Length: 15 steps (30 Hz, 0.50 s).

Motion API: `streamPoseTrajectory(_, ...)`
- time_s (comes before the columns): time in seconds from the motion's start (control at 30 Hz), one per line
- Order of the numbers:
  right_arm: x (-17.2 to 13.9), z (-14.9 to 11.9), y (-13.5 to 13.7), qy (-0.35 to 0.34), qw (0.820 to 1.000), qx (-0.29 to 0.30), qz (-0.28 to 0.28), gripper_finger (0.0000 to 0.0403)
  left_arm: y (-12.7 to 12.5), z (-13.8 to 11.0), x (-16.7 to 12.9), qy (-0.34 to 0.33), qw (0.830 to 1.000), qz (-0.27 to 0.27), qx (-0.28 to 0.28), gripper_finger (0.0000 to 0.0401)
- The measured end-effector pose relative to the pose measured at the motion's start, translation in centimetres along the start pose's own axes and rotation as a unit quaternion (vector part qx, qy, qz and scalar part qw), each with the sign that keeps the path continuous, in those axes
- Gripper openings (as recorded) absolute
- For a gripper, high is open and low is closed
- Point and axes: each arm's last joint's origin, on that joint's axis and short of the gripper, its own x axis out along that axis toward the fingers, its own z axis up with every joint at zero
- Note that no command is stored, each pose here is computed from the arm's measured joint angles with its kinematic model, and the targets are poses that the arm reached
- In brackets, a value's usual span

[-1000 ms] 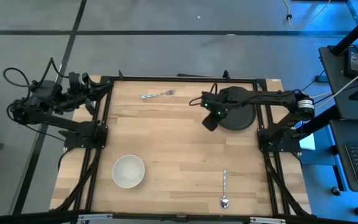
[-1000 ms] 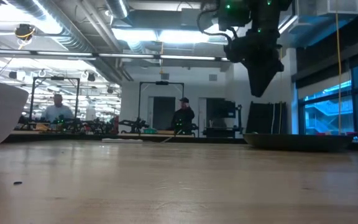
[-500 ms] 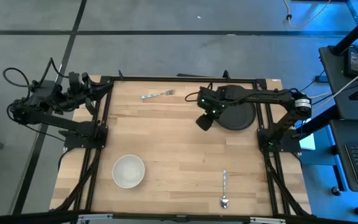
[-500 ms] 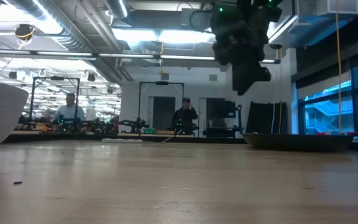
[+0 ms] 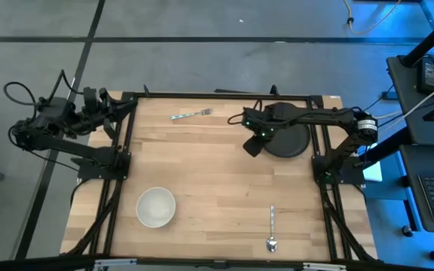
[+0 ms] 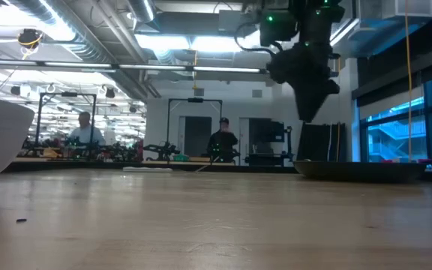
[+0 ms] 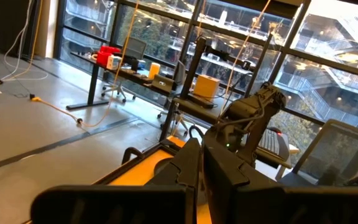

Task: Set table place
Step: Put the white bowl on top of the black plate

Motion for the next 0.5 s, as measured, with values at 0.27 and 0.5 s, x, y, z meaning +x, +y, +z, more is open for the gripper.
streamPoseTrajectory(0.27,0.0,0.1,0.4,0.011,0.999,0.010,0.047,0.0108,0.0,0.0,0.0,0.000,1.000,0.000,0.000,0.0011)
streamPoseTrajectory(0.5,-1.1,2.0,3.4,-0.007,0.945,-0.011,0.325,0.0108,0.0,0.0,0.0,0.000,1.000,0.000,0.000,0.0011)
